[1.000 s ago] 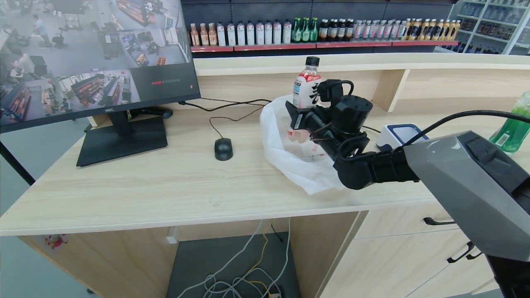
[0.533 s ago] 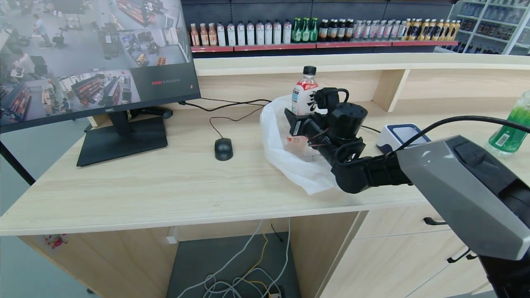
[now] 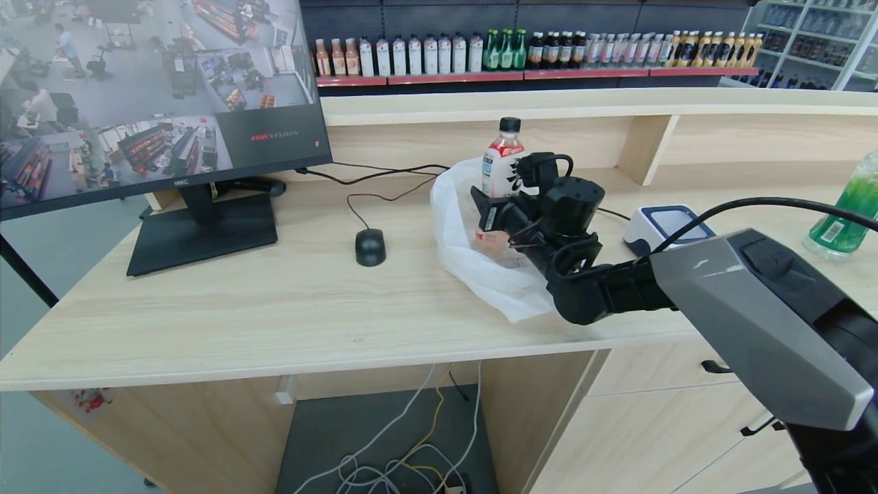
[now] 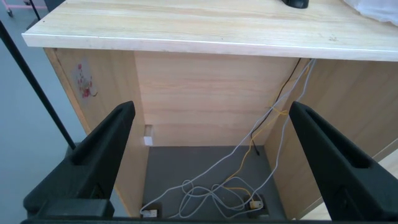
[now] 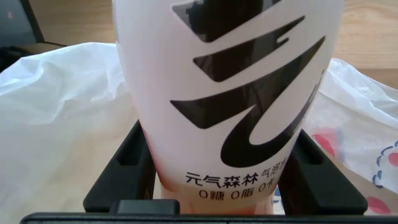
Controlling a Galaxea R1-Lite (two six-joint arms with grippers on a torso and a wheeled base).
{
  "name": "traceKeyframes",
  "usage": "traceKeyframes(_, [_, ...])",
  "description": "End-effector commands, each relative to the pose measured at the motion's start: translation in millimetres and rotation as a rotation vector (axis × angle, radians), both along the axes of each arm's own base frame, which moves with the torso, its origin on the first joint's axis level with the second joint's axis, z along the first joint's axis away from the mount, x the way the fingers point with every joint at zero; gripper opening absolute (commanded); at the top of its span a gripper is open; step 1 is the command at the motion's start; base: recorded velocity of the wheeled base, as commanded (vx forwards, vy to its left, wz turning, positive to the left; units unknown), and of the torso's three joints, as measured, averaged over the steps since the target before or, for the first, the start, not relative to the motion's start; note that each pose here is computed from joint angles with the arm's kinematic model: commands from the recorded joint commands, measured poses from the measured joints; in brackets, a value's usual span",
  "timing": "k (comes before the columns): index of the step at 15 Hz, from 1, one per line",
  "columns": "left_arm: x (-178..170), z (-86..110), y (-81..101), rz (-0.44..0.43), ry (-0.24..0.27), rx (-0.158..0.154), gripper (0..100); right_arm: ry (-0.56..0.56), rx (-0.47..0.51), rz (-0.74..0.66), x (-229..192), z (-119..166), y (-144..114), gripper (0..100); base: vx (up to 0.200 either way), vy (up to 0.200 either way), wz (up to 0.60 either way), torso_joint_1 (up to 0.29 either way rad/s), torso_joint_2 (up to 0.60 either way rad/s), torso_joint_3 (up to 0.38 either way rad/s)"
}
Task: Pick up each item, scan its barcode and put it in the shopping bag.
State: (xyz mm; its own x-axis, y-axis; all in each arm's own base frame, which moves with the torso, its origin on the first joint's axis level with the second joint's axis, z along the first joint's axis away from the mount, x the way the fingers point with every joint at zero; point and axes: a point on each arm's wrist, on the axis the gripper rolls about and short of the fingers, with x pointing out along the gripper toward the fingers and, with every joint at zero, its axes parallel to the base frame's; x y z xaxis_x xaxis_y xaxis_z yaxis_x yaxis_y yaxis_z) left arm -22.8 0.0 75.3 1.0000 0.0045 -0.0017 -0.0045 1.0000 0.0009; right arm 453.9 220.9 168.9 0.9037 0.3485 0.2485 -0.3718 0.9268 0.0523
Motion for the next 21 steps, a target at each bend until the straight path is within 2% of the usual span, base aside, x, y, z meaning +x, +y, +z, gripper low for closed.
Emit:
traceKeyframes(1, [0.0,0.0,0.0,0.0,0.0,0.001,100,0.004,-0.003,0.0,0.6,-2.6,0.5,0,0.0,0.0,0.0,0.0,0.0,0.0])
traceKeyframes(7, [0.0,0.0,0.0,0.002,0.0,0.001,100,0.01,-0.023,-0.002,2.4,-17.1,2.2,0,0.0,0.0,0.0,0.0,0.0,0.0])
traceKeyframes(21, [0.0,0.0,0.0,0.0,0.0,0.001,100,0.023,-0.082,-0.016,-2.0,-27.1,4.1,0,0.0,0.0,0.0,0.0,0.0,0.0])
